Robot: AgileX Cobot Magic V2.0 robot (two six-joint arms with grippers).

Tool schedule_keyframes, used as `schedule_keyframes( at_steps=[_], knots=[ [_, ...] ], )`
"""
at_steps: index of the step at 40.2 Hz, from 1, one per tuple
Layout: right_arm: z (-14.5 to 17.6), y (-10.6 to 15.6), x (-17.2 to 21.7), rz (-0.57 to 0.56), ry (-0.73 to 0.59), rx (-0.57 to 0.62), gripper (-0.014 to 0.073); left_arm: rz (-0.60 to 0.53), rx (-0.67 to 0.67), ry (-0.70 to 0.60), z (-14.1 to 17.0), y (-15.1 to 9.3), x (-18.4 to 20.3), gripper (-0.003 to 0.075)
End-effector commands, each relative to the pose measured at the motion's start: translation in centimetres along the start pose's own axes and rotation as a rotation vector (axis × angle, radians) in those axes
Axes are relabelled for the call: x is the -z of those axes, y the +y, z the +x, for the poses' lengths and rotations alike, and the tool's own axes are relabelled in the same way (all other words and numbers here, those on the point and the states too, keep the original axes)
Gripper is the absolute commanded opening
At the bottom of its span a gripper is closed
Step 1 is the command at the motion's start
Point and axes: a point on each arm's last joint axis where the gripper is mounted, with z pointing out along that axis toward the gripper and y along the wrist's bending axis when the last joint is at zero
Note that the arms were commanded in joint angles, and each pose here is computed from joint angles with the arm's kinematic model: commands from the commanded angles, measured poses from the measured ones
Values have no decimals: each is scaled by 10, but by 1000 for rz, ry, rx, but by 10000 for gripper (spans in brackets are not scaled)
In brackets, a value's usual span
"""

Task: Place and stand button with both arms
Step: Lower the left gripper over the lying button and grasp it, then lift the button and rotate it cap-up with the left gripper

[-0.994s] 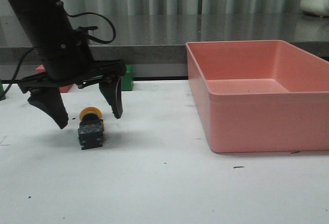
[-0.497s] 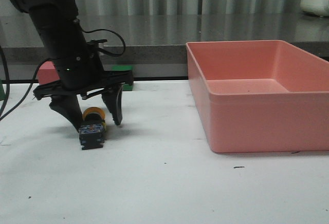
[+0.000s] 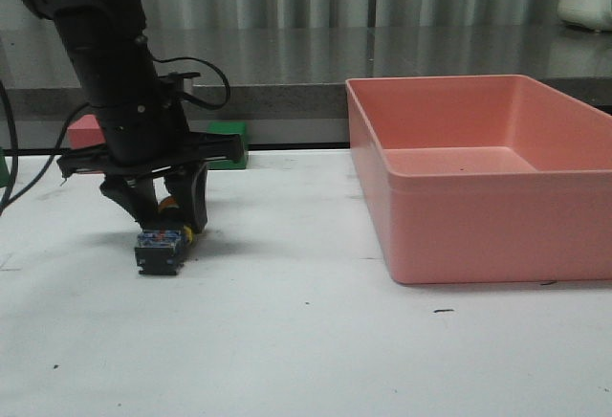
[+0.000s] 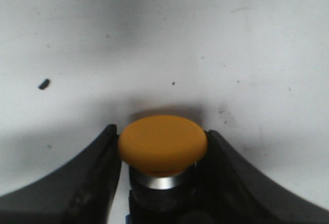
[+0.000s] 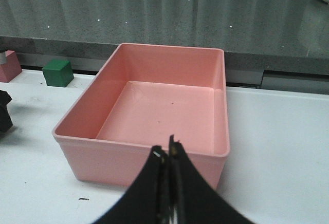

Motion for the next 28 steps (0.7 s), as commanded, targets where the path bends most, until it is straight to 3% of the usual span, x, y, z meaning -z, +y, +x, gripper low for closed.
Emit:
schedule_keyframes(
  at_steps=[1, 14, 28],
  knots=[
    [-15, 0, 2, 6, -96, 26, -62, 48, -11, -226, -9, -7, 59, 189],
    [-15, 0, 2, 6, -96, 26, -62, 104, -136, -838, 40, 8, 120, 188],
    [-15, 0, 2, 6, -96, 26, -62, 234, -202, -1306, 116, 29, 105, 188]
  ],
)
